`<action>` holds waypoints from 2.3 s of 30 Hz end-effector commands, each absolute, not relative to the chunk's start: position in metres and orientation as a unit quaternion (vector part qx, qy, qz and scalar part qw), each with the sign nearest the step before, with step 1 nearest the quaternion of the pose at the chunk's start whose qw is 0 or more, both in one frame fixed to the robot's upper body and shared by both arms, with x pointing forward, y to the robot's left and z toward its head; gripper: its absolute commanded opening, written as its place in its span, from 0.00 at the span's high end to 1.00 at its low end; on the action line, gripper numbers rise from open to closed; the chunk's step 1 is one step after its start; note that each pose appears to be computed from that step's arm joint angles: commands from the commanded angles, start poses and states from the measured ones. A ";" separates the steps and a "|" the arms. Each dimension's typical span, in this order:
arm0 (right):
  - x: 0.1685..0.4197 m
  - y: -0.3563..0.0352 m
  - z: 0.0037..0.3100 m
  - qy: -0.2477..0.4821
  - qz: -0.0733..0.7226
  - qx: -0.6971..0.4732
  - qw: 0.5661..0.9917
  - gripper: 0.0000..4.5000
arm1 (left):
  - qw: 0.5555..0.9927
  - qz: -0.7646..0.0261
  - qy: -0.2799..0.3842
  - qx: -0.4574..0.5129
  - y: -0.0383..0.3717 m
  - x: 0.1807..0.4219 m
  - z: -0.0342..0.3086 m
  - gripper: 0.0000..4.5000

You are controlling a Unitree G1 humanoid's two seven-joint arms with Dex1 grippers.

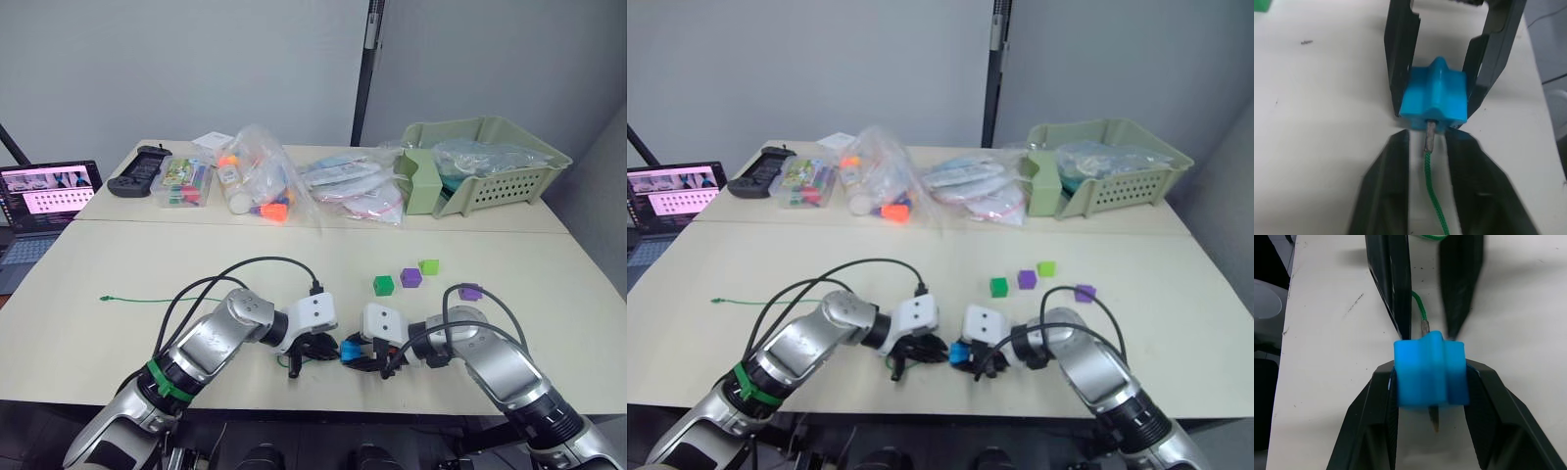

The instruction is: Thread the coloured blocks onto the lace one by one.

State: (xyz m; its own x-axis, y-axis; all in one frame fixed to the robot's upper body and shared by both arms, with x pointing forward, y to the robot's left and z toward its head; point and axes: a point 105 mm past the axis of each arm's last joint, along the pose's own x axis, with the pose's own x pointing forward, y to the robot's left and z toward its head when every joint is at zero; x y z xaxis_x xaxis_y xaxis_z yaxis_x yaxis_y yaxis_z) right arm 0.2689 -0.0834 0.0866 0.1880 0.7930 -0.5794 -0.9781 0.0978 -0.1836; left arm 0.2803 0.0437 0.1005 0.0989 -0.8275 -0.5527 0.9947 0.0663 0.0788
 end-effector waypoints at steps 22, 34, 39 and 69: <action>0.270 -0.094 0.094 0.166 0.596 -0.278 0.735 0.70 | 0.712 -0.648 0.167 0.213 0.066 0.269 0.068 0.99; 0.269 -0.092 0.092 0.168 0.594 -0.274 0.737 0.70 | 0.695 -0.671 0.125 0.226 0.040 0.272 0.086 0.99; 0.269 -0.091 0.092 0.169 0.594 -0.275 0.737 0.70 | 0.696 -0.670 0.120 0.230 0.029 0.276 0.087 0.99; 0.252 -0.139 0.104 0.188 0.544 -0.267 0.773 0.01 | 0.649 -0.686 0.117 0.308 0.001 0.282 0.098 0.01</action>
State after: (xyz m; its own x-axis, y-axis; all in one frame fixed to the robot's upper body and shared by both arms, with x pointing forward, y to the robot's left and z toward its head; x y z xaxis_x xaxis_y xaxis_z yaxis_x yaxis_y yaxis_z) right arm 0.2502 -0.1388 0.0944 0.3185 0.7291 -0.6058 -0.9470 0.2729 -0.1695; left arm 0.2821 0.0079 0.0978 0.0279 -0.8248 -0.5648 0.9703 -0.1134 0.2135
